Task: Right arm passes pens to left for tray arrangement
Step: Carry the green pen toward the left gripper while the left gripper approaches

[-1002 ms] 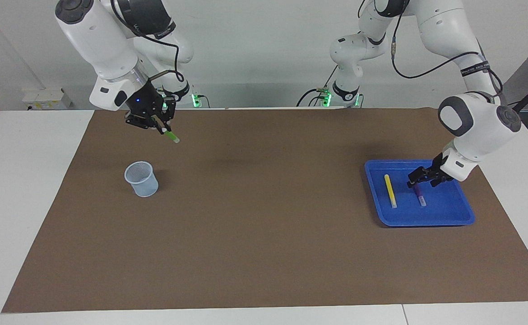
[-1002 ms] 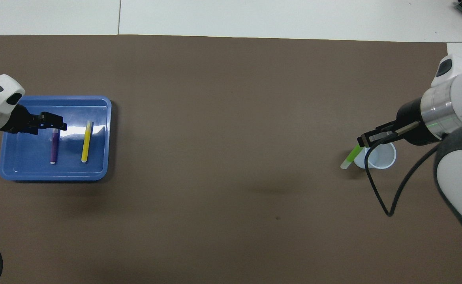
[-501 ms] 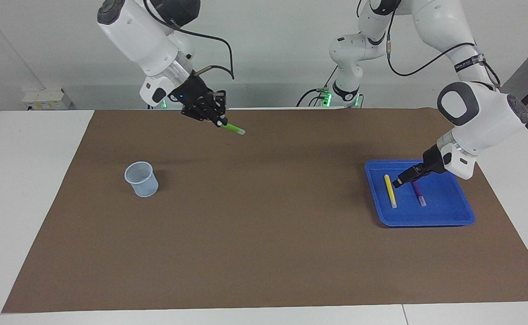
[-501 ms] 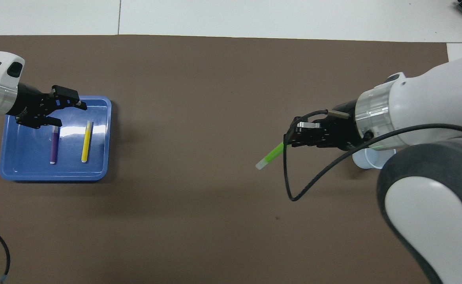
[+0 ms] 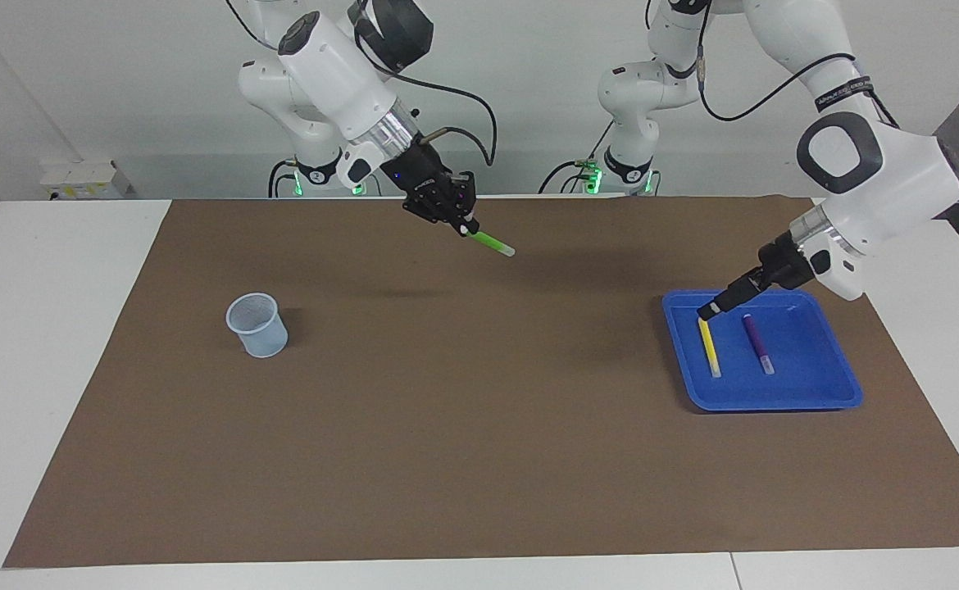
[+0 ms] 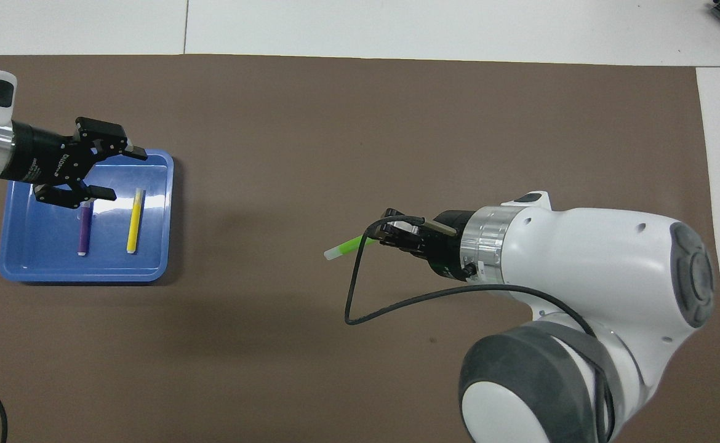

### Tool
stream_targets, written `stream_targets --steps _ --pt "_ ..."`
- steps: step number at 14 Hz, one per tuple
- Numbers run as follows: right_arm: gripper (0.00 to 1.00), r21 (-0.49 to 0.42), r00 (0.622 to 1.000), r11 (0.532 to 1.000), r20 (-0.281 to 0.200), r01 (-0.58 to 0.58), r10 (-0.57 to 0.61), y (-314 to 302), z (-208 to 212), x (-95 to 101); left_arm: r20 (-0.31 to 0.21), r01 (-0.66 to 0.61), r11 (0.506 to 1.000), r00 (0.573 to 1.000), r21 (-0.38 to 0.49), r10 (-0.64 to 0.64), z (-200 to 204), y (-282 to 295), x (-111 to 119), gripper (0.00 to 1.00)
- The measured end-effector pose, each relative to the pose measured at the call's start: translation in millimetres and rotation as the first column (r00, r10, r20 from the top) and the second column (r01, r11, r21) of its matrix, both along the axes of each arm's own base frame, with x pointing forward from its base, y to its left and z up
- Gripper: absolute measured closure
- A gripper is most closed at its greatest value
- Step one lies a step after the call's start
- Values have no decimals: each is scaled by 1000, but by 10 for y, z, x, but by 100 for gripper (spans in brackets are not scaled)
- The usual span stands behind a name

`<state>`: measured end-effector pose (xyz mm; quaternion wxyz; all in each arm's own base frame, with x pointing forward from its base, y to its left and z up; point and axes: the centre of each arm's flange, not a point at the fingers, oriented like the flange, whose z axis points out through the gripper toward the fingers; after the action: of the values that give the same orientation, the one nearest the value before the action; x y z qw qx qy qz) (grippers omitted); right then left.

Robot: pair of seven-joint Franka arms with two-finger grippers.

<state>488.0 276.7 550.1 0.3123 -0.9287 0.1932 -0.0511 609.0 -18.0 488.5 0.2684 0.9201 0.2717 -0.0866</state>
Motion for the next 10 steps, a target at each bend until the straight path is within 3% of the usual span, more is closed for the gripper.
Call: stream_targets --steps 4,7,10 --pt "82 68 984 985 72 157 -161 191 -26 -102 -85 -111 984 991 -139 99 19 -126 -108 0" --pt "82 86 974 977 94 198 -205 154 -39 -82 -154 -185 951 977 -249 150 -82 -254 -243 0" --pt "82 94 967 971 109 218 -228 88 -28 -42 -187 -284 909 954 -304 235 -176 -599 -368 0"
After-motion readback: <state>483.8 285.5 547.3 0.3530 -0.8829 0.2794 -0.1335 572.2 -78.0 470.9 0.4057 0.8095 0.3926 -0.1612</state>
